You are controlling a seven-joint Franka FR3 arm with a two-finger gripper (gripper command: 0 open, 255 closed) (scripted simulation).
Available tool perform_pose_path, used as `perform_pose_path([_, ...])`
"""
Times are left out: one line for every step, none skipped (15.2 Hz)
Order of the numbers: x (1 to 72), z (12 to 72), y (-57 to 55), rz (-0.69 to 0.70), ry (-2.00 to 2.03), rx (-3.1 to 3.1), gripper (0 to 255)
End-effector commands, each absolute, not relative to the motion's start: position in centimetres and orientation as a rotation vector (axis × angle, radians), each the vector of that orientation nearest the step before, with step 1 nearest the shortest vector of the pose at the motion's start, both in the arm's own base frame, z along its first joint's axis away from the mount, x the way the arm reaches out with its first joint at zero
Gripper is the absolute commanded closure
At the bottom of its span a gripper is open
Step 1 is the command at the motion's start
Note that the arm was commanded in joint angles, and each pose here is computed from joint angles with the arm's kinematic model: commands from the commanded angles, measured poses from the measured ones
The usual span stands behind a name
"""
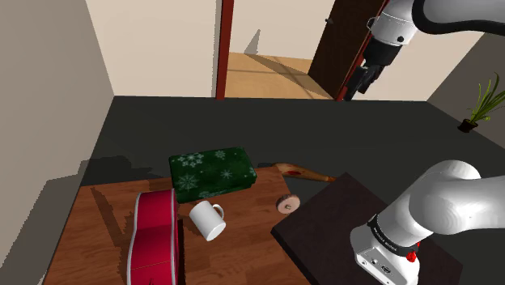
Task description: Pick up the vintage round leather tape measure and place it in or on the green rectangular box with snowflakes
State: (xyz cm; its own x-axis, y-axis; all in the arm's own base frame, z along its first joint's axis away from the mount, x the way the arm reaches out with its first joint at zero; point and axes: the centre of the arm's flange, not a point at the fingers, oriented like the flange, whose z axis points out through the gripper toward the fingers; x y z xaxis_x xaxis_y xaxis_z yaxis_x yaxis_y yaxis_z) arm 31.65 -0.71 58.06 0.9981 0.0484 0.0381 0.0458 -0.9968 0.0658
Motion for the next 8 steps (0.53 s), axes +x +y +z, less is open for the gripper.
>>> perform_pose_path([31.6, 58.1, -0.7, 0.061, 0.073, 3.075, 0])
perform_pose_path([32.2, 57.0, 0.0, 0.046, 0.113, 3.070, 0])
perform_pose_path([32.6, 55.9, 0.7, 0.031, 0.154, 3.064, 0])
perform_pose_path([33.1, 54.8, 1.5, 0.016, 0.194, 3.057, 0])
perform_pose_path([33.5, 53.7, 2.2, 0.001, 0.235, 3.050, 0])
perform_pose_path([33.9, 52.5, 2.9, -0.014, 0.275, 3.042, 0])
perform_pose_path([34.2, 51.4, 3.7, -0.028, 0.315, 3.034, 0])
perform_pose_path([34.5, 50.3, 4.4, -0.043, 0.355, 3.025, 0])
